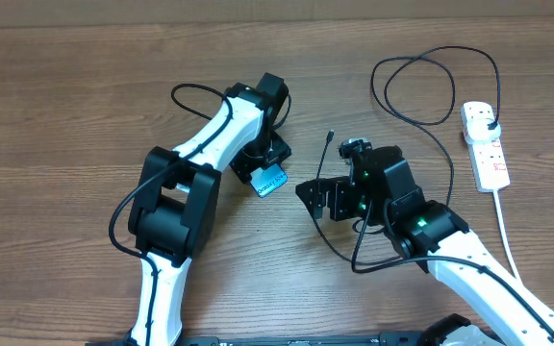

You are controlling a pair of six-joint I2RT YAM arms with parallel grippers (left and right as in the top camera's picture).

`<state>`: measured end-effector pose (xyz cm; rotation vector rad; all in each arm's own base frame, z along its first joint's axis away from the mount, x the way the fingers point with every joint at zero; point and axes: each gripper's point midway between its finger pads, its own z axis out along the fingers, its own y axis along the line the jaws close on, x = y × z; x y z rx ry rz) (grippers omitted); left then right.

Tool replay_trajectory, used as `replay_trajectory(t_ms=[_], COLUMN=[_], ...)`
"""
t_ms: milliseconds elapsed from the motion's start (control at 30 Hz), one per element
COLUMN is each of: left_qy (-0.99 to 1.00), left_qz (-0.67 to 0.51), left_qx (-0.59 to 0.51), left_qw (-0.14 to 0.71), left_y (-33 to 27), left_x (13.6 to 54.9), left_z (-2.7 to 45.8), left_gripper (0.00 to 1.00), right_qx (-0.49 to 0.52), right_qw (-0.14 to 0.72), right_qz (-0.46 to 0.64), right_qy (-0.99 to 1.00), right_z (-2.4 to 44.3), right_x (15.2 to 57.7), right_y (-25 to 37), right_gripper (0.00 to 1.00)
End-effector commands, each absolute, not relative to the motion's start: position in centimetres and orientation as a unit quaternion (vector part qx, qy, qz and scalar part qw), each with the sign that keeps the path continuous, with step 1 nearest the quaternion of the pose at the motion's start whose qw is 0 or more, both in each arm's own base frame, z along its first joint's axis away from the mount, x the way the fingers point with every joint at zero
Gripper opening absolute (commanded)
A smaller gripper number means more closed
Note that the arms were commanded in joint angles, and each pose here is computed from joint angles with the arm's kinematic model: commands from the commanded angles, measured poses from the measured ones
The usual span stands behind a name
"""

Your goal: Plug charger to phone and switch on socket

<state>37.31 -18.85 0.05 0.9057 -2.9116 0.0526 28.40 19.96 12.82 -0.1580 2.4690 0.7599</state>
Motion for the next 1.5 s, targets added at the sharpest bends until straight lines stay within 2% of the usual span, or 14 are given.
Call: replay_trajectory(t_ms=[0,467,800,1033,1467], left_qy=[-0.955,-0.953,-0.943,-0.937,-0.927], left_qz=[0.019,0.088,0.159,0.191,0.216], left_qx=[0.28,0.271,0.269,0.267,0.27], left_qw=[0.093,0.098,0.111,0.118,0.145], left_y=[-19.3,-22.1,-24.3,-25.2,-26.2], left_x=[36.4,38.3,39.4,39.9,39.2], left_z=[-1.4,2.6,4.8,6.0,6.6], left_gripper=[0.04,0.05,0.04,0.04,0.04], right_qx=[-0.047,-0.047,-0.035,0.012,0.081], right_qw=[0.27,0.234,0.266,0.243,0.274], right_qz=[0.278,0.286,0.326,0.33,0.34], right_qy=[0.921,0.928,0.907,0.912,0.896], right_z=[12.4,8.1,8.3,5.7,5.1], right_x=[29.0,30.7,33.2,34.0,36.9], right_y=[19.1,20.7,22.5,22.7,22.8], right_gripper=[1.0,0.98,0.97,0.94,0.83])
